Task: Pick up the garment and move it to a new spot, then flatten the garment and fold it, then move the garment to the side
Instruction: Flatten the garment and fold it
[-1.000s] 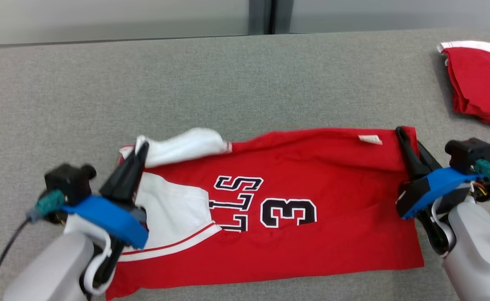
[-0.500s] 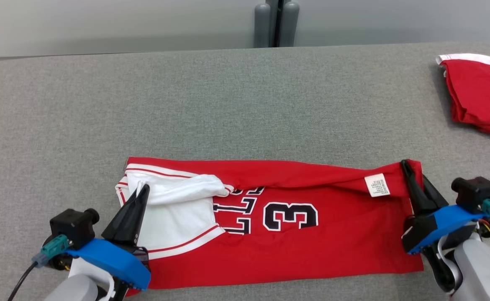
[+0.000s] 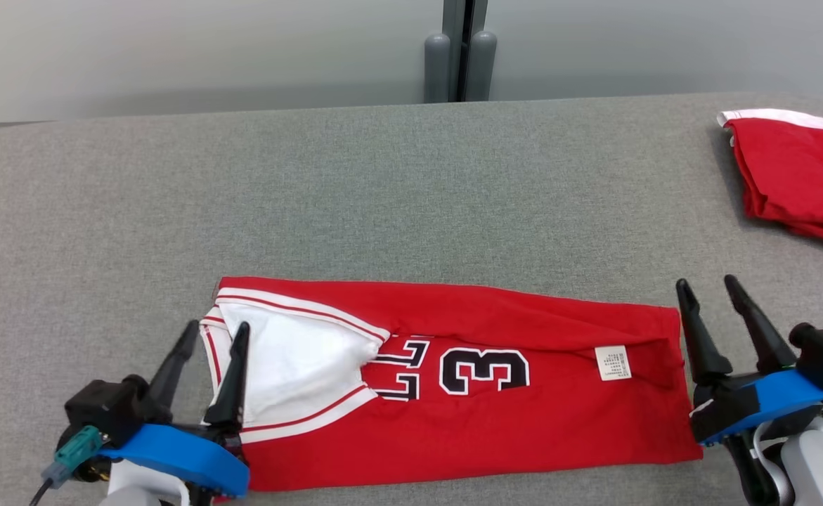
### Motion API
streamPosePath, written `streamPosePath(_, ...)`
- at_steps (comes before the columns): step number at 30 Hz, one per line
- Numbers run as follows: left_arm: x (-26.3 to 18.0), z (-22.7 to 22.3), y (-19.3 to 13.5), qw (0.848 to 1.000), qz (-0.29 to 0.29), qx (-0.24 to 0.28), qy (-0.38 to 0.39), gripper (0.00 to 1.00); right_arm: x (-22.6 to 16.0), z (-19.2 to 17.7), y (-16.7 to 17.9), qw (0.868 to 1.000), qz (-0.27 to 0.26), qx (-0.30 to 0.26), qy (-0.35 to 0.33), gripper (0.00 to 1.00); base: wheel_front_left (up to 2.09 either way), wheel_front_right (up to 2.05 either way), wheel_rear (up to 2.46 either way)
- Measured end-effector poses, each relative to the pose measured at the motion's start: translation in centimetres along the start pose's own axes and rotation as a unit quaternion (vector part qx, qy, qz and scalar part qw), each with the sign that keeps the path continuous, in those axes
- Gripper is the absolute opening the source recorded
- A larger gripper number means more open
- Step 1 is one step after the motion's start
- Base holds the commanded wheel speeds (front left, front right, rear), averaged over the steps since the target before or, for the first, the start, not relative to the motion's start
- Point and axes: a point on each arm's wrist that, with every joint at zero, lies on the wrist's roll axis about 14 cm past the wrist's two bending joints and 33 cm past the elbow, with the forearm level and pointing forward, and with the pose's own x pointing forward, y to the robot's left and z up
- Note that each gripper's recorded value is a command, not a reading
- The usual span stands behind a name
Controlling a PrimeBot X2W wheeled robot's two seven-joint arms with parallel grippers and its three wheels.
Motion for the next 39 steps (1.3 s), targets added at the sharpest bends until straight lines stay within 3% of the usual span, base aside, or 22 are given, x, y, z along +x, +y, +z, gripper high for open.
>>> streamPosePath(7, -0.2, 4.6, 1.4, 0.993, 0.053, 0.040, -0.093, 1.00, -0.5, 1.1, -1.0, 1.000, -0.013, -0.004, -0.016, 1.00, 0.00, 0.00, 0.00)
streamPosePath(14, -1.7, 6.7, 3.1, 0.981, 0.110, 0.075, -0.143, 1.00, -1.0, -2.5, -1.3, 0.998, -0.031, 0.010, 0.049, 1.00, 0.00, 0.00, 0.00)
streamPosePath(22, -2.8, 6.4, 4.7, 0.971, 0.150, 0.121, -0.140, 1.00, -2.0, -6.7, -0.6, 0.991, -0.044, 0.041, 0.122, 1.00, 0.00, 0.00, 0.00)
streamPosePath(33, -3.1, 4.6, 5.4, 0.971, 0.165, 0.132, -0.114, 1.00, -2.5, -9.8, 0.8, 0.981, -0.040, 0.058, 0.181, 1.00, 0.00, 0.00, 0.00)
streamPosePath(34, -3.0, 4.5, 5.4, 0.971, 0.164, 0.130, -0.112, 1.00, -2.6, -10.0, 0.9, 0.980, -0.039, 0.059, 0.185, 0.91, 0.00, 0.00, 0.00)
streamPosePath(36, -3.0, 4.2, 5.3, 0.972, 0.163, 0.130, -0.109, 1.00, -2.7, -10.2, 1.1, 0.979, -0.038, 0.062, 0.190, 0.17, 0.00, 0.00, 0.00)
streamPosePath(37, -3.0, 4.2, 5.3, 0.972, 0.164, 0.132, -0.108, 1.00, -2.7, -10.2, 1.2, 0.979, -0.037, 0.063, 0.191, 0.00, 0.00, 0.00, 0.00)
streamPosePath(39, -3.0, 4.2, 5.4, 0.972, 0.164, 0.131, -0.107, 1.00, -2.6, -10.2, 1.4, 0.979, -0.035, 0.068, 0.189, 0.00, 0.00, 0.00, 0.00)
